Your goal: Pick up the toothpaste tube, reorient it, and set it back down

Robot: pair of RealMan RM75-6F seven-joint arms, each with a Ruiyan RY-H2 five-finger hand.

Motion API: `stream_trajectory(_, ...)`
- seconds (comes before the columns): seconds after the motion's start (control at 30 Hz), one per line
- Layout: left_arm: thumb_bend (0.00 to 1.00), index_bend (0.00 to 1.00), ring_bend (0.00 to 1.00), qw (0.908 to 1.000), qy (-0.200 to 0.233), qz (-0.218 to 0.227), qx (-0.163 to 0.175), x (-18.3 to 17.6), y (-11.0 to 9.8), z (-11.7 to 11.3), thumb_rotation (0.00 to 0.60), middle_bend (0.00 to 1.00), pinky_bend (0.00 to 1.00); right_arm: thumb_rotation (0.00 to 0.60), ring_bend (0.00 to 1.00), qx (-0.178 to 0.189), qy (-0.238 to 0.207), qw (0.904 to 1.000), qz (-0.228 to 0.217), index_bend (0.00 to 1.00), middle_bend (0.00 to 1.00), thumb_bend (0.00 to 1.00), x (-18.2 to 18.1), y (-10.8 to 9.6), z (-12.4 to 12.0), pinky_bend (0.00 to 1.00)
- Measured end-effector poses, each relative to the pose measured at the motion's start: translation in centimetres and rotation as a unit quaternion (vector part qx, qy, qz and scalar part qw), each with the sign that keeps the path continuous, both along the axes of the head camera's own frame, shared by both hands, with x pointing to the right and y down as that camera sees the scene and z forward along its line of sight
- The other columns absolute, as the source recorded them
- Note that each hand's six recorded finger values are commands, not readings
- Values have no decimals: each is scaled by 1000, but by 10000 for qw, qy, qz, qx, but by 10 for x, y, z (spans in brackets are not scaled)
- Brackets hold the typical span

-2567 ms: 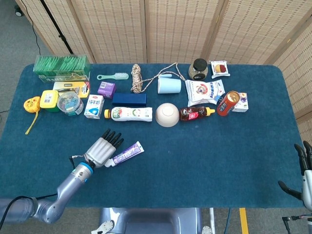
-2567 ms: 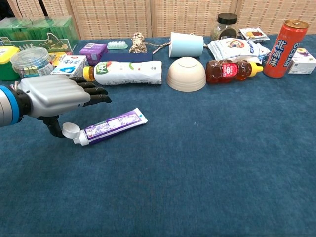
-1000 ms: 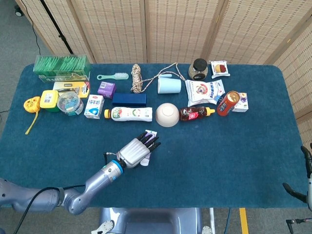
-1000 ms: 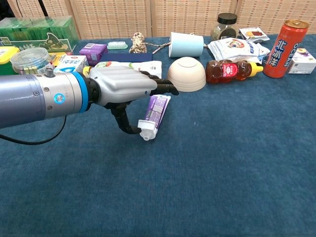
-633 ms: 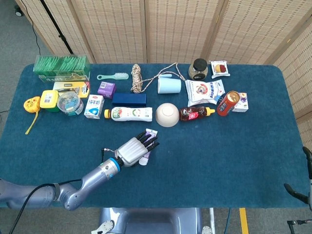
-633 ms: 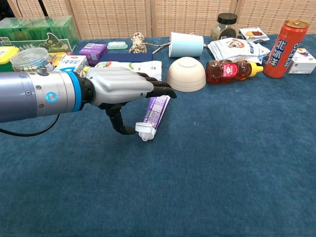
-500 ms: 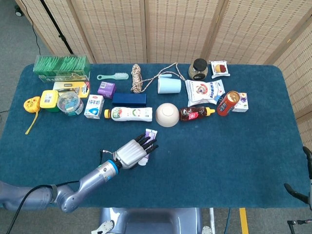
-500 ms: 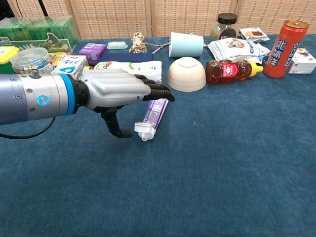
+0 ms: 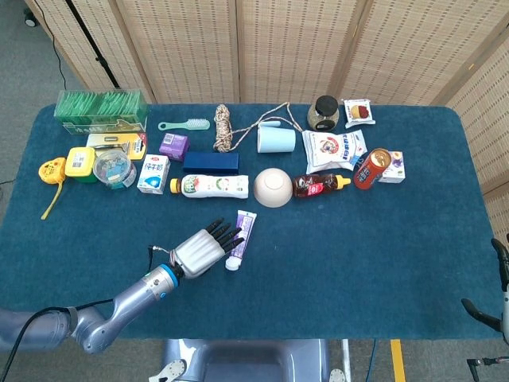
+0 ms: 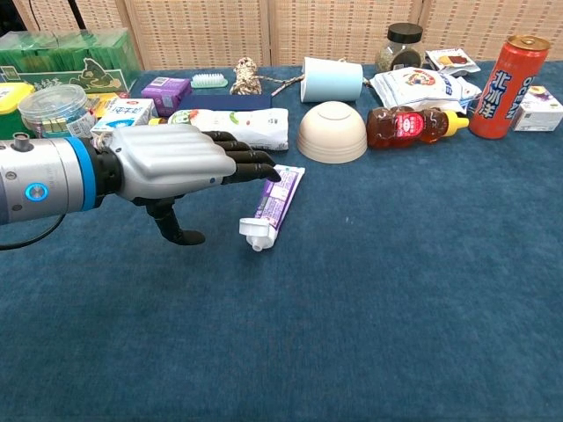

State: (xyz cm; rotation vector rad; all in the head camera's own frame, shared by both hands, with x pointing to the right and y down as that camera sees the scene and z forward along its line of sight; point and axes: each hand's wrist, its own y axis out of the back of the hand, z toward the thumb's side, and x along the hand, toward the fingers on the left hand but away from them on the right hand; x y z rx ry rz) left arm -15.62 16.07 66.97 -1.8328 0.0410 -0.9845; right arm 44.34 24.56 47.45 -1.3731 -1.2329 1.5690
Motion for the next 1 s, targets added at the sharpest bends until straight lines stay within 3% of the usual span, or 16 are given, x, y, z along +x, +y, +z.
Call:
stream_trajectory(0.43,277,0,0,9997,80,-179,-115,36,-10,26,600,0,0,600,0,25,87,9999,104,0,0,0,5,4,-5,0)
stream_trajectory(0.83,277,0,0,9973,433,-471,-366,78,-19,28,600,0,0,600,0,35,128,9998,151,0,0,0,8,7,-8,0)
stream_trajectory(1.0,277,68,64,9972,383,-475,-427,83,-21,32,600,58,0,600,0,34,159,9997,179,0,0,0,9,9,-10,0)
